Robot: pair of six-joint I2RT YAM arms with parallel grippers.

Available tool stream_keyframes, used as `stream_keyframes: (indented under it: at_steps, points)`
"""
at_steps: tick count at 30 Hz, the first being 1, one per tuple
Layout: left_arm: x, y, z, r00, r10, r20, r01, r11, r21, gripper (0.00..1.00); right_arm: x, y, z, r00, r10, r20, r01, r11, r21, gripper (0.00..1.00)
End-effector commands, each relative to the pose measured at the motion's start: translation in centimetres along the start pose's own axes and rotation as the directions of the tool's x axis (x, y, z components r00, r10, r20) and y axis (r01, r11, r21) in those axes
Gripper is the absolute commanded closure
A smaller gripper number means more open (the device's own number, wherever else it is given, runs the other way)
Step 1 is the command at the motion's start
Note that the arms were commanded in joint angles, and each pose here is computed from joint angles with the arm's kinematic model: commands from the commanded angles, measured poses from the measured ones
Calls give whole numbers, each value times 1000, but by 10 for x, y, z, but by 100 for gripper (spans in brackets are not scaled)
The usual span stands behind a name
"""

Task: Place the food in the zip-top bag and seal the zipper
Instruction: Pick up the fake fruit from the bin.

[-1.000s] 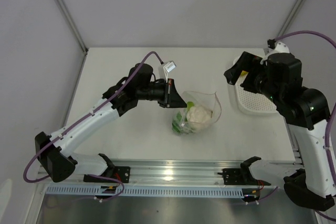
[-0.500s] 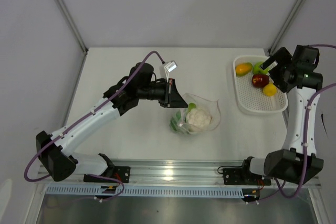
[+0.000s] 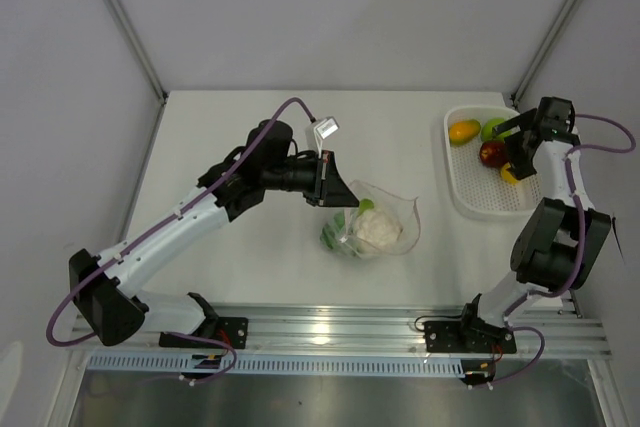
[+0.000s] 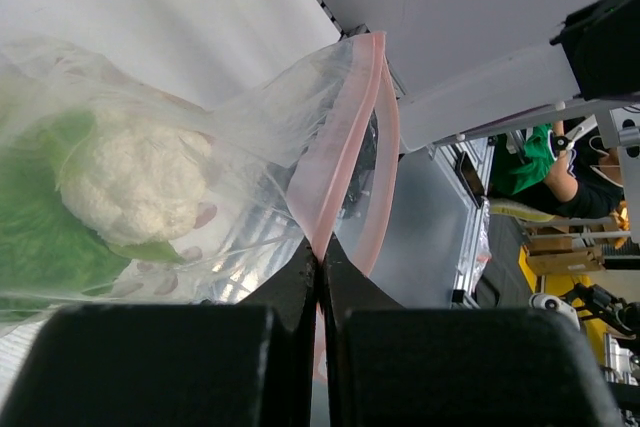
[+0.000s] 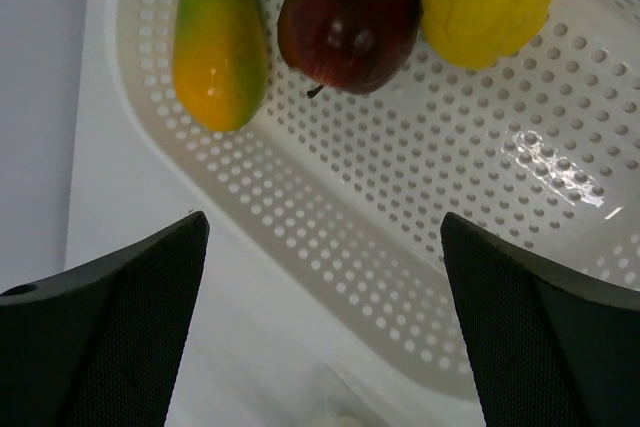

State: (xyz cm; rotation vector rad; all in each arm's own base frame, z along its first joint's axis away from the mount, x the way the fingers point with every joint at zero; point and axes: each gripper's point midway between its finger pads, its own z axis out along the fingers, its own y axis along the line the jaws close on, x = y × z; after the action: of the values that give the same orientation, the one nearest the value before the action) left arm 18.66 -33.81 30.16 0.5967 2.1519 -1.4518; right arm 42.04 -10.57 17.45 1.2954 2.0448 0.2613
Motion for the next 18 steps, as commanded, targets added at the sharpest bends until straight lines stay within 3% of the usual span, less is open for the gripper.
stream_keyframes:
  at_steps: [1,10,18]
  points:
    - [-9,-19,-5,998,45,34,-47,996,76,100,-18,13,20,987,123,102,-121,992,-23,0]
    - [-5,-17,-4,999,39,26,-41,996,84,99,-20,14,63,942,235,238,-246,969,16,1]
    - [-5,-15,-3,999,46,19,-47,996,79,100,-9,3,90,933,251,257,-280,957,82,1]
